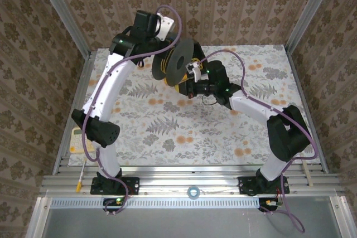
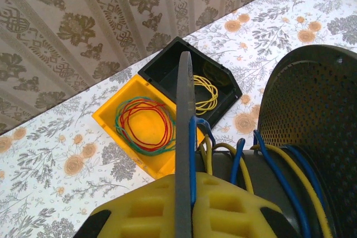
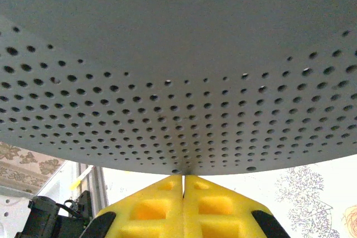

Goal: Wrap the cables

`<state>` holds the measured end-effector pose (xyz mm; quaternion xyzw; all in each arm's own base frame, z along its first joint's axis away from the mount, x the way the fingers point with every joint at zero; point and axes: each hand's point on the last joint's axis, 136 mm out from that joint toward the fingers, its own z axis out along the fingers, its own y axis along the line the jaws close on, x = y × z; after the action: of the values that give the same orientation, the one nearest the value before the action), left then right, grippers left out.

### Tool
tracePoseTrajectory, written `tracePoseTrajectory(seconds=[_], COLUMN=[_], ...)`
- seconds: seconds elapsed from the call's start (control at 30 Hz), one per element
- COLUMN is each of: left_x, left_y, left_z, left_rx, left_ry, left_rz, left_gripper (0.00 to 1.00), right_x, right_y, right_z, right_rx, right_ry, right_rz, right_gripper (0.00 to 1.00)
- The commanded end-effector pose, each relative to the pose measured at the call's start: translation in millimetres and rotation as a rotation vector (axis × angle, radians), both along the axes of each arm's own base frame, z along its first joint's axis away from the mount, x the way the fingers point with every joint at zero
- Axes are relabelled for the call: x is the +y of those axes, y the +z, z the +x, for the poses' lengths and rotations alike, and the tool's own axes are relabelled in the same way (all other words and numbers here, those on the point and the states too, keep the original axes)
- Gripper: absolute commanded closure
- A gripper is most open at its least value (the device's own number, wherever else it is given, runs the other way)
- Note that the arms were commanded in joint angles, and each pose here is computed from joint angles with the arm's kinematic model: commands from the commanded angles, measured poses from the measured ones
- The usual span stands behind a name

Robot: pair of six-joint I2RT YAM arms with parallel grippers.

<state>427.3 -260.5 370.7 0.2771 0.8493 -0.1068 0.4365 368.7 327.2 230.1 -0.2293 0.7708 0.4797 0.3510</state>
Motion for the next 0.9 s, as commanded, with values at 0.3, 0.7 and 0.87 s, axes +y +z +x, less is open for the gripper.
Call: tracePoseTrajectory(seconds=[0.3, 0.7, 0.87], left_x=[10.3, 6.4, -17.7], left_y=[55.9, 53.7, 53.7], left_z=[35.4, 31.4, 10.3], left_rx=[-0.232, -0.217, -0.178], left_ry=[0.115, 0.068, -0.14], left_rz=[-0.056, -0.086, -0.198], left_gripper=[1.0, 1.0, 1.0], right_x=[23.7, -1.6, -57.8], right_y=[50.4, 74.2, 92.6], right_z=[-49.7, -71.1, -67.3], right_rx=[-0.03, -0.082, -0.152], right_ry=[0.204, 0.205, 0.077], right_rz=[0.099, 0.093, 0.094], right_gripper=[0.75, 0.59, 0.31])
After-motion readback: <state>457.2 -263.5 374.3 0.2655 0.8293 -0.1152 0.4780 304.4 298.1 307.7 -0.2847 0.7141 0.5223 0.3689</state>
